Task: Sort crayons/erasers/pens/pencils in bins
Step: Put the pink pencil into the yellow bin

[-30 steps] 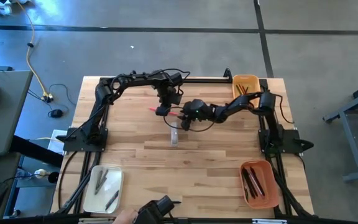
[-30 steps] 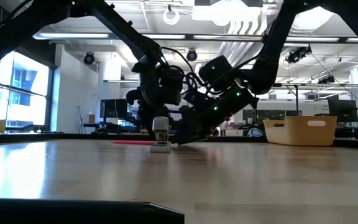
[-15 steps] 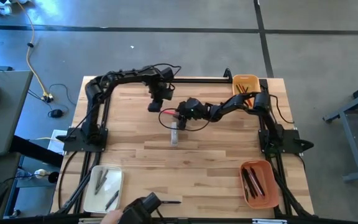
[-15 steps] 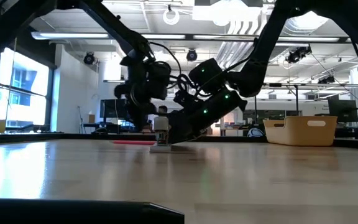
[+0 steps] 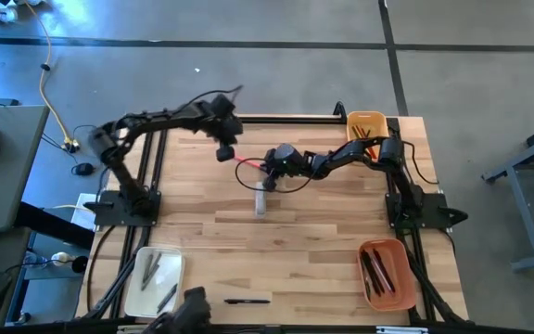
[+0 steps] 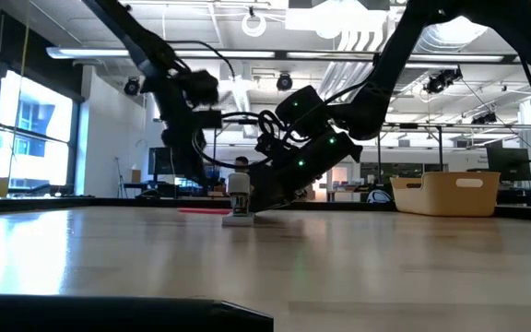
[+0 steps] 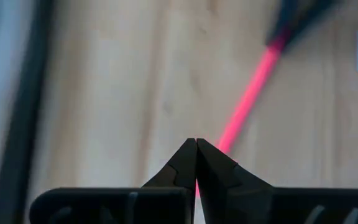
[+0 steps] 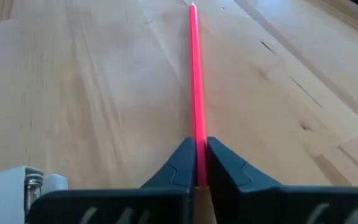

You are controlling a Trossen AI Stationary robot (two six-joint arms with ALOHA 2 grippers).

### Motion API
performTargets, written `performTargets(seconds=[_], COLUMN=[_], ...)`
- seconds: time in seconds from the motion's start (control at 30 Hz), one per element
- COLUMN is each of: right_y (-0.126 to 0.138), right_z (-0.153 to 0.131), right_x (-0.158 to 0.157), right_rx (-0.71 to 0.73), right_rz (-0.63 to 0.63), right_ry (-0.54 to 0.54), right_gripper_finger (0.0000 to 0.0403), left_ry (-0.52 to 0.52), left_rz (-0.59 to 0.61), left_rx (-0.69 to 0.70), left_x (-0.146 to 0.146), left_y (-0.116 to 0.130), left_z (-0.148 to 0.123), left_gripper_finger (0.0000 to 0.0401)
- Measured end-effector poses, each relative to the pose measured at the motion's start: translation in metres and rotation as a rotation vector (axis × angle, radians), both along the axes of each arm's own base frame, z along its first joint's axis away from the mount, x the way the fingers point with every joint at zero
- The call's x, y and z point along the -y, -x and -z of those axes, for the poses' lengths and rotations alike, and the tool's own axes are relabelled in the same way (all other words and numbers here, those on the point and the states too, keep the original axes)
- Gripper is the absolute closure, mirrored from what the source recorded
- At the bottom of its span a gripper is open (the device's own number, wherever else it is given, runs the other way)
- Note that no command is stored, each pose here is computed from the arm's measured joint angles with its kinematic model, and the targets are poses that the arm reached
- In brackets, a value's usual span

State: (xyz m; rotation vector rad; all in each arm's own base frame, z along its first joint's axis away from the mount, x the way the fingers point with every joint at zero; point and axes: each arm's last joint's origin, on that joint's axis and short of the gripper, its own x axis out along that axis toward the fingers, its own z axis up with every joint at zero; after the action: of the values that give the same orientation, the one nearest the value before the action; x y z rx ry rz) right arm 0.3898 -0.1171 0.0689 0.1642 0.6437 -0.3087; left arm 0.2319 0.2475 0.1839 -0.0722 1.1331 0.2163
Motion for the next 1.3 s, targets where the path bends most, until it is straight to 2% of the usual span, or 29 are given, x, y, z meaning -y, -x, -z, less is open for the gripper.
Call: performTargets(seconds=[0.13, 0.33, 0.5, 0.6, 0.73, 1.0, 1.17, 1.3], right_y=[0.0, 0.003, 0.008, 0.011, 0.014, 0.03, 0.058, 0.096], right_z=[-0.004, -0.016, -0.031, -0.041, -0.059, -0.103, -0.142, -0.172], right_x=[0.0, -0.005, -0.01, -0.014, -0.019, -0.025, -0.028, -0.033], right_rx=[0.013, 0.006, -0.026, -0.045, -0.033, -0.02, -0.044, -0.132], right_rz=[0.021, 0.054, 0.103, 0.129, 0.182, 0.311, 0.444, 0.566], right_ry=[-0.032, -0.074, -0.095, -0.101, -0.079, -0.061, -0.045, -0.013], right_gripper_finger=[0.0384, 0.0393, 0.0393, 0.0392, 0.0392, 0.0391, 0.0391, 0.0391], left_ry=[-0.13, -0.255, -0.266, -0.29, -0.308, -0.327, -0.327, -0.333], left_rz=[-0.127, -0.289, -0.344, -0.376, -0.406, -0.45, -0.452, -0.448], left_rx=[0.189, 0.59, 0.917, 1.043, 1.108, 1.065, 1.06, 1.058], left_x=[0.014, 0.05, 0.088, 0.107, 0.124, 0.135, 0.136, 0.136], left_y=[0.015, 0.037, 0.056, 0.068, 0.081, 0.092, 0.093, 0.093], left_z=[-0.013, -0.021, -0.013, -0.005, 0.007, 0.026, 0.027, 0.027], left_gripper_finger=[0.0401, 0.0401, 0.0401, 0.0401, 0.0401, 0.0401, 0.0401, 0.0401])
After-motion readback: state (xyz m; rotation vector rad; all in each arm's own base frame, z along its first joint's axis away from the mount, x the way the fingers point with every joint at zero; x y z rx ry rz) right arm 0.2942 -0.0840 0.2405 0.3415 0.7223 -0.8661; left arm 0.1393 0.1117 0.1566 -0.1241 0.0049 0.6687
